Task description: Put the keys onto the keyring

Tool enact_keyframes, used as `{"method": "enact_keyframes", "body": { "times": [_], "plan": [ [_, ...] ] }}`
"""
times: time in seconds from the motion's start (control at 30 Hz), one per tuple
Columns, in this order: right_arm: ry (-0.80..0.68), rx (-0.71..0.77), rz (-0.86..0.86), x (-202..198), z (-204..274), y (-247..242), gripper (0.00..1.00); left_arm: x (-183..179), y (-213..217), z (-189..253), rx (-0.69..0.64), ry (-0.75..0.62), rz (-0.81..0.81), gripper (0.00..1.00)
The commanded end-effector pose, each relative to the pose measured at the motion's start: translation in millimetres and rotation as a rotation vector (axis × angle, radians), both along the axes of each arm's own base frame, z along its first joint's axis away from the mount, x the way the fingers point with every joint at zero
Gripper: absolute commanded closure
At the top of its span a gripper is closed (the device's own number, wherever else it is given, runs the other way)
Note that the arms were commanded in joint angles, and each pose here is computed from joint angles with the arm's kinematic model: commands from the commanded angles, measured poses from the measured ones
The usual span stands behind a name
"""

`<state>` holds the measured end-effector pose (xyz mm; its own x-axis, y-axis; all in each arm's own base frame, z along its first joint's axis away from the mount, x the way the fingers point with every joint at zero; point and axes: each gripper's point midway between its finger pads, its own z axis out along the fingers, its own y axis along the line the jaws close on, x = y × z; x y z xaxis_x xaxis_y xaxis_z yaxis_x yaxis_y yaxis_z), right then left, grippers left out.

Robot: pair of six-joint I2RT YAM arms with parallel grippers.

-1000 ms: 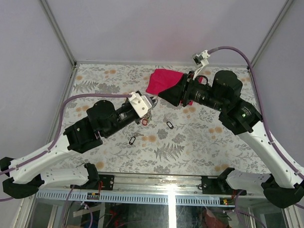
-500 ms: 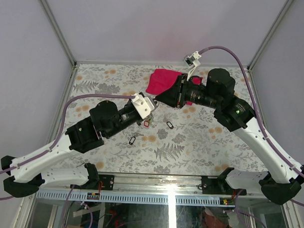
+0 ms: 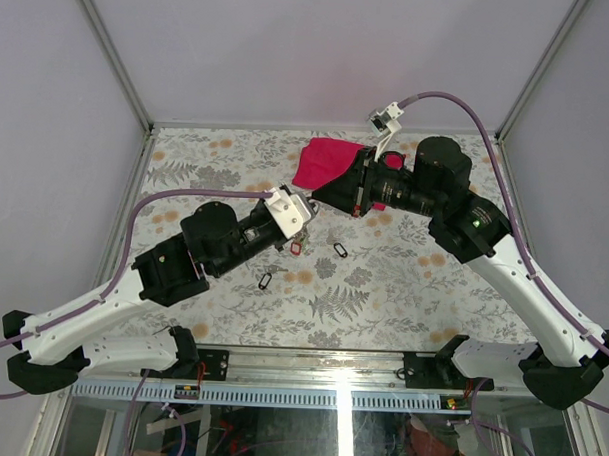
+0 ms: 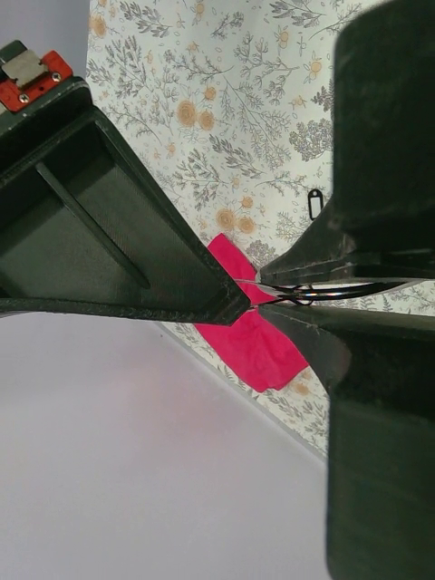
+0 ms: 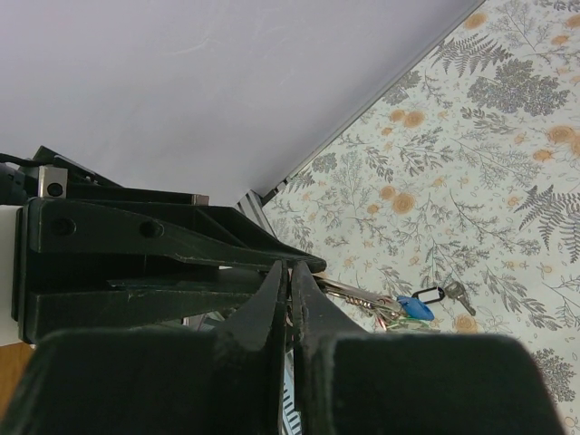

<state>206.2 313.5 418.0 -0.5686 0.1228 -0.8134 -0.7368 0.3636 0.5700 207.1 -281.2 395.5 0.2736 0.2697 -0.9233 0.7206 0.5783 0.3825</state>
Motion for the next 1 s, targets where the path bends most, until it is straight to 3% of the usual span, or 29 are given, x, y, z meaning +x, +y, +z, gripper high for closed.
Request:
{"method": "enact_keyframes", "body": {
  "times": [0.0,0.4,0.5,0.6,0.77,0.8,0.9,0.97],
  "plan": [
    [-0.060,0.060,0.031,-4.3,22.5,1.2,1.00,1.4,3.1,19.0,-0.054,-0.048,0.022,0.86],
    [-0.053,0.065,0.033,-4.3,22.5,2.1,1.00,0.0,2.1,22.7,-0.065,-0.054,0.018,0.81],
    [-0.051,0.066,0.034,-4.4,22.6,2.3,1.00,-1.3,-0.5,22.3,-0.068,-0.049,0.009,0.87],
    [-0.047,0.061,0.034,-4.0,20.1,2.3,1.00,-4.4,-2.6,22.9,-0.072,-0.047,-0.009,0.99],
    [-0.056,0.063,0.026,-4.4,20.8,0.4,1.00,-9.0,-4.8,21.2,-0.074,-0.043,-0.033,1.00],
    [-0.065,0.064,0.019,-4.2,21.8,-1.0,0.97,-8.6,-3.7,20.4,-0.072,-0.044,-0.030,1.00],
    [-0.117,0.074,-0.029,-2.1,28.2,-9.9,0.71,-8.4,-1.5,17.3,-0.061,-0.042,-0.021,1.00],
    [-0.161,0.075,-0.106,3.5,32.7,-22.1,0.62,-7.7,0.7,14.3,-0.054,-0.038,-0.011,1.00]
  ]
}}
